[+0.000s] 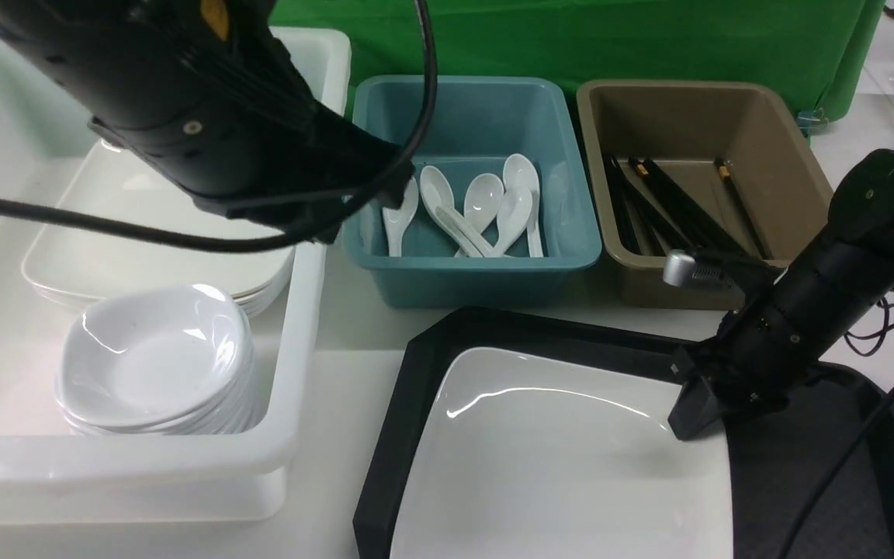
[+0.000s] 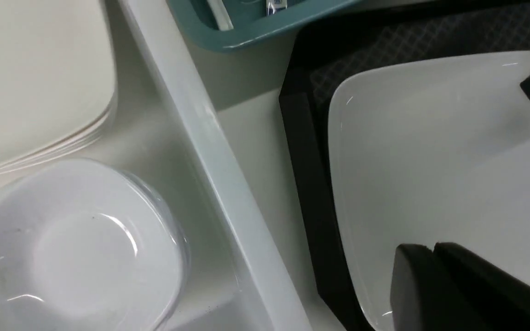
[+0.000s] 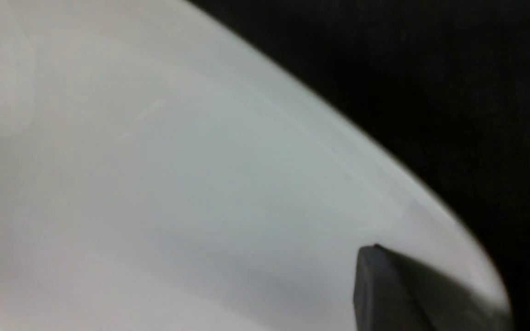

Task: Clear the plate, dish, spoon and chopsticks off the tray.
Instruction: Use the right arm to put the plate into the large storage box on the left

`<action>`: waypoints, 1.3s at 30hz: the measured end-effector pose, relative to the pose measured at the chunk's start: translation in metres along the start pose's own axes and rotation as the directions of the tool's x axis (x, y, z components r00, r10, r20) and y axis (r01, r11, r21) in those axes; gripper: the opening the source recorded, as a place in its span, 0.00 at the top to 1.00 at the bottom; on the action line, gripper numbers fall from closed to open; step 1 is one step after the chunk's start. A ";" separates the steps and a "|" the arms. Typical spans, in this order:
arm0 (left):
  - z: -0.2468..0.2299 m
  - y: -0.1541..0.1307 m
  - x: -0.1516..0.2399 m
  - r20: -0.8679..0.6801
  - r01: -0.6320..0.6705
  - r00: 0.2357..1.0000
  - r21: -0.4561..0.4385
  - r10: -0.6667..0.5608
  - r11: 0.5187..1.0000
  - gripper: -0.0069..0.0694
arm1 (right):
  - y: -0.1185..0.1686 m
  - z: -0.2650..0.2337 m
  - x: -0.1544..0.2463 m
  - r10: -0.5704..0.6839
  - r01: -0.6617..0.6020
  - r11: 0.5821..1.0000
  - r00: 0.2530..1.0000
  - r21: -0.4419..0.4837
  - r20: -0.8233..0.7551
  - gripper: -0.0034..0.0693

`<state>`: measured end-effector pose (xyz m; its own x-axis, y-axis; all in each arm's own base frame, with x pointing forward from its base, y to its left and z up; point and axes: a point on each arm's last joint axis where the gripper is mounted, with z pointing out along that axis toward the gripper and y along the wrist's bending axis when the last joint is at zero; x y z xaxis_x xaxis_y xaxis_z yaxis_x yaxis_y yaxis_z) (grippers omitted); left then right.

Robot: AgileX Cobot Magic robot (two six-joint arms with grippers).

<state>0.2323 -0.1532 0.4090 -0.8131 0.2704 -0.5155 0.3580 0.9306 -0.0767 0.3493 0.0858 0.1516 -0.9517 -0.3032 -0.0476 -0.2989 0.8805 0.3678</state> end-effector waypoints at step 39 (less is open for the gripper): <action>-0.059 0.167 0.038 0.193 0.555 0.828 -0.150 -0.527 0.818 0.90 | 0.128 -0.272 0.000 -0.302 0.303 0.945 0.658 0.125 0.690 0.88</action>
<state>0.2340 0.0272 0.4271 -0.7731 -0.3138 -0.5512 -0.2273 0.9484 -0.2211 0.3302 0.0989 0.4515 -0.5842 -0.2143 -0.7828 -0.5793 0.7856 0.2173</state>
